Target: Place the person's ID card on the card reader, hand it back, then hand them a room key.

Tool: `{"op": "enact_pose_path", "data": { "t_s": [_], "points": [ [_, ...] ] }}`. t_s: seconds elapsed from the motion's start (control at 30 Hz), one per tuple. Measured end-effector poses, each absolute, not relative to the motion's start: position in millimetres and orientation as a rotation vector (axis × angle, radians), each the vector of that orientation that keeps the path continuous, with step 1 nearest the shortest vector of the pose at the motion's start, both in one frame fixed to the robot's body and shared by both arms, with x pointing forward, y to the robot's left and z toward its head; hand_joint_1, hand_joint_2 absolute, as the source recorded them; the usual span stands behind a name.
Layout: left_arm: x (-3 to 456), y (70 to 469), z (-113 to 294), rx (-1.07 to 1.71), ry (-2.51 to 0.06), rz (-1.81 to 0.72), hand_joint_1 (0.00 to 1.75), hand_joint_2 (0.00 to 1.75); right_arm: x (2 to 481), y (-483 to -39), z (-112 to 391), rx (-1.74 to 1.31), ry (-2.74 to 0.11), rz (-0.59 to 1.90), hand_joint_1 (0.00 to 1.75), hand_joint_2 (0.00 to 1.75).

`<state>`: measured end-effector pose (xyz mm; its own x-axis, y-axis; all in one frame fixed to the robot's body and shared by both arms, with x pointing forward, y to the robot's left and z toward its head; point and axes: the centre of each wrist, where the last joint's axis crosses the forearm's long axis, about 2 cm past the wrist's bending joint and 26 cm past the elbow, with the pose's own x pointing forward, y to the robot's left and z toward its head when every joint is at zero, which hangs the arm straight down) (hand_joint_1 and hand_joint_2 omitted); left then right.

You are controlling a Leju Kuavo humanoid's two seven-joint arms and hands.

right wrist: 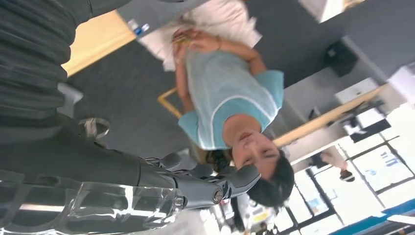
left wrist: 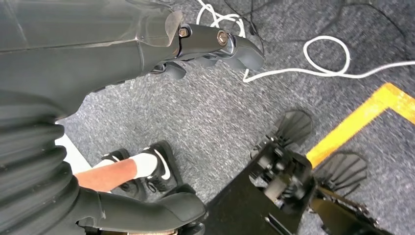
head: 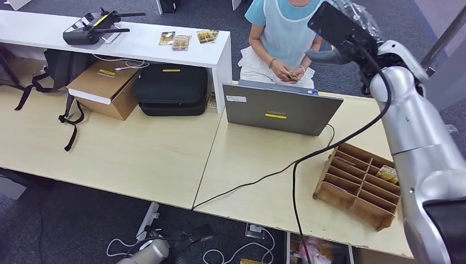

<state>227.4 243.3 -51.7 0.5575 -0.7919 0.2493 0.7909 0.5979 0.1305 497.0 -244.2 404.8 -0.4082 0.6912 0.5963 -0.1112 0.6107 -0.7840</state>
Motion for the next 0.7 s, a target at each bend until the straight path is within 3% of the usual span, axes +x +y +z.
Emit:
{"op": "enact_pose_path", "data": {
  "t_s": [0.17,0.33,0.7],
  "points": [
    [217.5,252.3,-57.7,0.033,-0.281,-0.921,0.0,1.75,484.5,-302.0,420.8,-0.229,-1.863,0.85,0.0,1.75],
    [206.9,260.8,-63.4,0.051,-0.261,-0.91,0.0,1.75,464.1,-354.1,418.9,-0.178,-1.937,0.781,0.0,1.75],
    [193.8,268.0,-69.7,0.078,-0.24,-0.908,0.0,1.75,423.4,-409.8,375.2,-0.141,-2.033,0.647,0.0,1.75]
  ]
}}
